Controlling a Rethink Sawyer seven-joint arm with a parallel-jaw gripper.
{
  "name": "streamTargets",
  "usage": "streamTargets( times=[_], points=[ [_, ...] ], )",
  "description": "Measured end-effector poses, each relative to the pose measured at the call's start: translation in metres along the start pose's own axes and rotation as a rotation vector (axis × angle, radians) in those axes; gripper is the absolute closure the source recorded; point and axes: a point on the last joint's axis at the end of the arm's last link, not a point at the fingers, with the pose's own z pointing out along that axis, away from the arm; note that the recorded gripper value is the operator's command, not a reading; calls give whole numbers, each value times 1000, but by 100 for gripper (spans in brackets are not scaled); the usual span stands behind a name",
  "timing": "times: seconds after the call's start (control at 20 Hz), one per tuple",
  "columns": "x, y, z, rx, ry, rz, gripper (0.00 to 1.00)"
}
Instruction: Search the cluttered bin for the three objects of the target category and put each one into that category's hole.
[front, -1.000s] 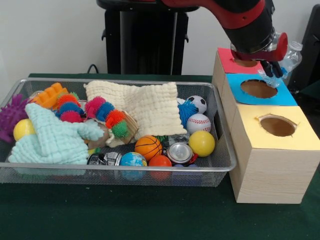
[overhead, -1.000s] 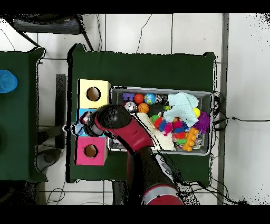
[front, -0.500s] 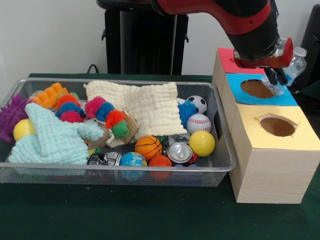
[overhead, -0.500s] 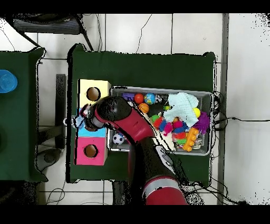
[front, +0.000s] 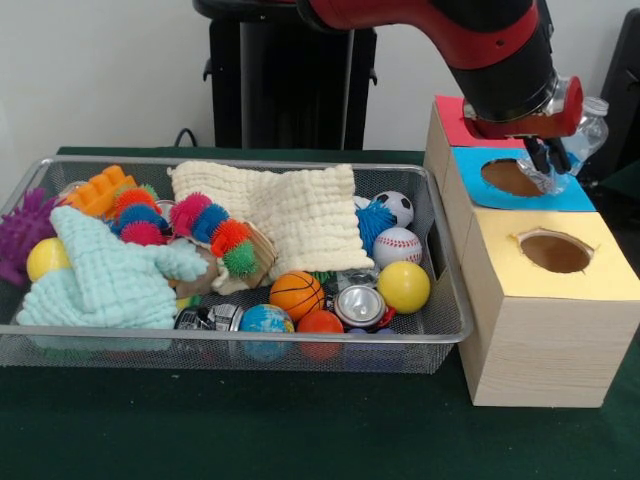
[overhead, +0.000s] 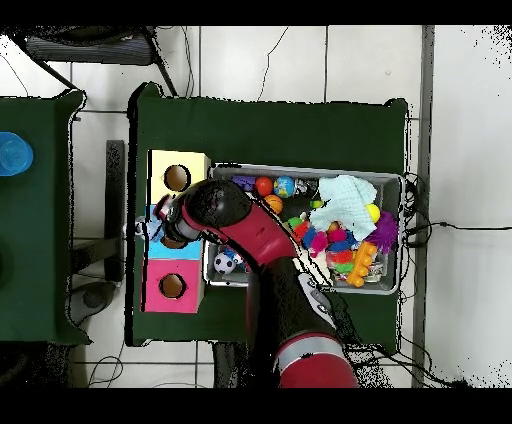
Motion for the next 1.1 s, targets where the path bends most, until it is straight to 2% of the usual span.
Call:
streamTargets(
  times=[0.6,1.1],
  points=[
    [-9,-18,-10,11,-10,3,100],
    [-9,-27,-11,17,1,10,100]
  ],
)
